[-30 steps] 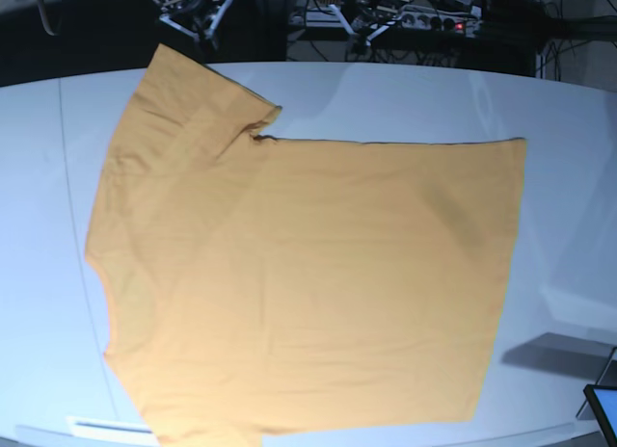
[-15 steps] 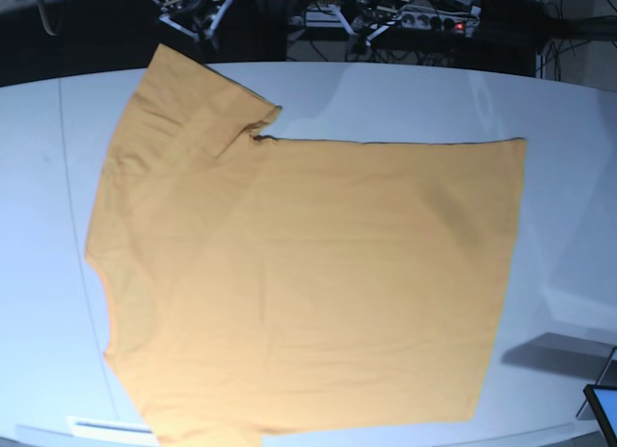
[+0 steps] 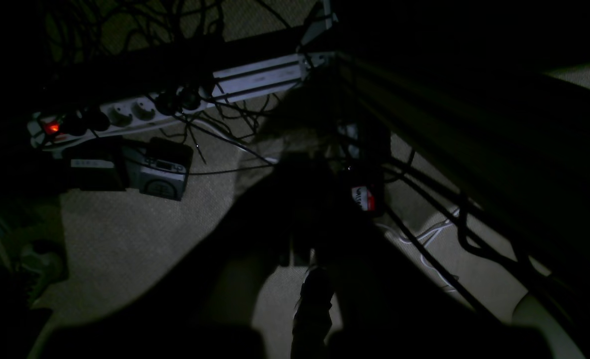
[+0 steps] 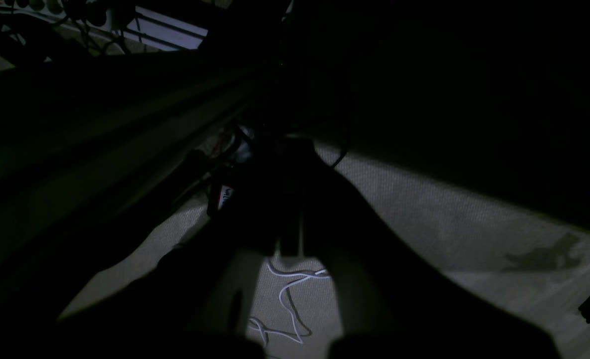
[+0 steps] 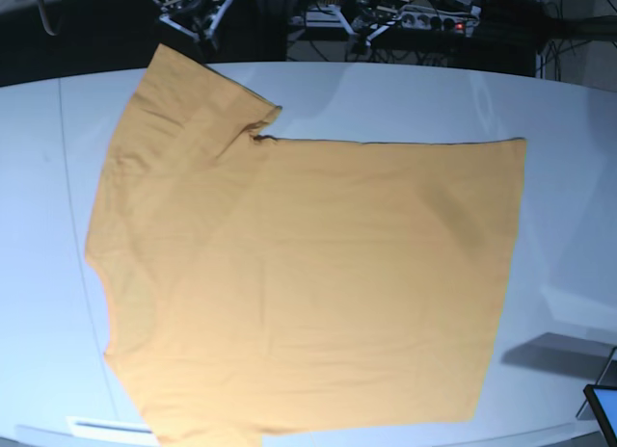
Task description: Fold the T-shirt properly
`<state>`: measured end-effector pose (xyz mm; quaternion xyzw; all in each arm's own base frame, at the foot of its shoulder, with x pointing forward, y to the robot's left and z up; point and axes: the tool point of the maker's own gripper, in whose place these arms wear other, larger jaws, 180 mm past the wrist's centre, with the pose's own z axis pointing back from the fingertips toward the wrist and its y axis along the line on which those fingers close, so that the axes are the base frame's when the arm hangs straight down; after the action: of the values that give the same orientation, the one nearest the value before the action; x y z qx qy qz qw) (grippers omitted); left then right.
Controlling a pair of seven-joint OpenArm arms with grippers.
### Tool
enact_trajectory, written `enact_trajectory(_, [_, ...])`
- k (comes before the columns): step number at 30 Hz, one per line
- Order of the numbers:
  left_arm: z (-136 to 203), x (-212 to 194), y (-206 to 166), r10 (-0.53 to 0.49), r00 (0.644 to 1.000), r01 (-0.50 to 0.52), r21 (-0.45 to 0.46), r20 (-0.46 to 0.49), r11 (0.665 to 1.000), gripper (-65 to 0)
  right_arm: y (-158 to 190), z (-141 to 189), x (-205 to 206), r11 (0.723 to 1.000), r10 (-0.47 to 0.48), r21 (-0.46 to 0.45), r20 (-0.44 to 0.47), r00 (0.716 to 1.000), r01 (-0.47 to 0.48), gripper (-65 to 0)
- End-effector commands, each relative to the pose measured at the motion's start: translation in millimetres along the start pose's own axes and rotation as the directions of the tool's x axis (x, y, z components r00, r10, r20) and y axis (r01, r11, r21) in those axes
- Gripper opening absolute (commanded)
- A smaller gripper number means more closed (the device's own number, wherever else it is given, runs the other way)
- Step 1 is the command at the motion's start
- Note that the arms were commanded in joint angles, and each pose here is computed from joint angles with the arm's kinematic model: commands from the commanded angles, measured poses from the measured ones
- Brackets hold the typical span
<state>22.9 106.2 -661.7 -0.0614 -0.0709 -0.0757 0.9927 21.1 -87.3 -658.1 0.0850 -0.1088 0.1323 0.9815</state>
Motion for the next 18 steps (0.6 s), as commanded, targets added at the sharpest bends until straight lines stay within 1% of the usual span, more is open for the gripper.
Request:
enact_trajectory(1, [0,0,-4,0.003,1.000,-0.002,-0.009,0.008,1.000,-65.0,1,0,0,1.000,-0.001,0.003,0.009,1.000,0.001,-64.9])
enact_trajectory(11, [1,-5,-4,0.003,1.000,-0.003,-0.009,0.000,1.000,-65.0,1,1,-2,1.000,-0.005,0.003,0.005,1.000,0.005,-64.9])
enact_trajectory(18, [0,5,-3,-0.009,1.000,0.009,-0.009,0.020,1.000,-65.0,-2,-1,11,1.000,-0.001,0.000,0.026,1.000,0.001,-64.9])
